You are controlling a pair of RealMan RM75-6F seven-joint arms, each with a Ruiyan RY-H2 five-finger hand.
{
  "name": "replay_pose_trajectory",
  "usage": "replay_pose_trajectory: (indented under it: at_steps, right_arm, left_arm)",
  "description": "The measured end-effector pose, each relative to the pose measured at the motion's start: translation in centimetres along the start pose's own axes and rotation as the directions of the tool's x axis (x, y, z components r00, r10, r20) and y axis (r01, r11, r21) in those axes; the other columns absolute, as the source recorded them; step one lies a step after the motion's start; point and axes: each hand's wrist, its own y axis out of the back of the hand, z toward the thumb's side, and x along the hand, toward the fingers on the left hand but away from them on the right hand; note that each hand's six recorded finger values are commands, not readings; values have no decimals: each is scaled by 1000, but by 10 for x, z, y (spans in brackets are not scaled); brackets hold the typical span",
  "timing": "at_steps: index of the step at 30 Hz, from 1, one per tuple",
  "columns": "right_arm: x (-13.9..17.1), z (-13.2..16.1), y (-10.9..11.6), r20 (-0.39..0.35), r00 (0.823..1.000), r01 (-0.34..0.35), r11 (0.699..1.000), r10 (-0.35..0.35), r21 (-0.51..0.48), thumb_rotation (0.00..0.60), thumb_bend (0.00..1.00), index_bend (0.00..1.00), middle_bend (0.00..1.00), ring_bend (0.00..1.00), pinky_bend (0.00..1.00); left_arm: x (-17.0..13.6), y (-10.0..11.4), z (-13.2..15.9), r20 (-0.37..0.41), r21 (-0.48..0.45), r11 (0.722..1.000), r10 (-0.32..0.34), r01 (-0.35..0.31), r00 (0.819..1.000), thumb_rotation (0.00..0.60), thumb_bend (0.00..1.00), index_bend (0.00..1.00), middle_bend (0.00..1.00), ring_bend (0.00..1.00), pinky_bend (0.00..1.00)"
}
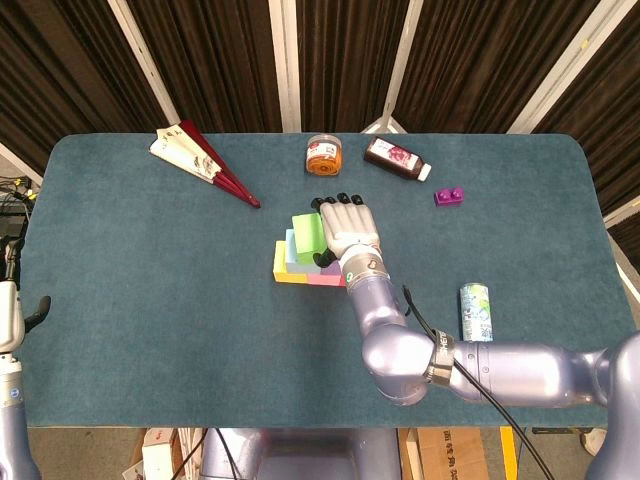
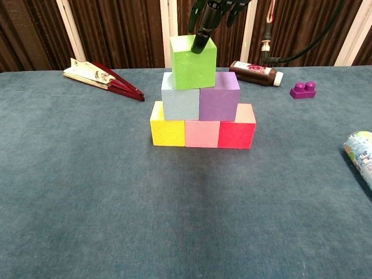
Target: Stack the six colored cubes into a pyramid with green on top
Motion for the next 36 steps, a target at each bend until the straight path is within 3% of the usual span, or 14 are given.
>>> replay_pose_trajectory:
  at_steps: [14, 21, 36]
  right_arm:
    - [-9, 0, -7, 6, 1000, -8, 1000, 8, 12, 600, 350, 169, 167, 21, 0]
    - [-13, -1, -11, 5, 1000, -6, 1000, 6, 15, 600, 351, 210, 224, 41, 0]
    - [-17, 2, -11, 14, 1000, 24, 999, -25, 30, 600, 350, 336, 334, 145, 0]
  left_arm:
    - [1, 1, -2, -10, -3, 1000, 7, -7, 1000, 600, 312, 102, 43, 0, 0]
    - [1, 3, -1, -5, -16, 1000, 19, -19, 1000, 600, 312, 101, 42, 0, 0]
    - [2, 18, 4, 55, -180, 973, 156, -143, 986, 600, 312, 93, 25, 0, 0]
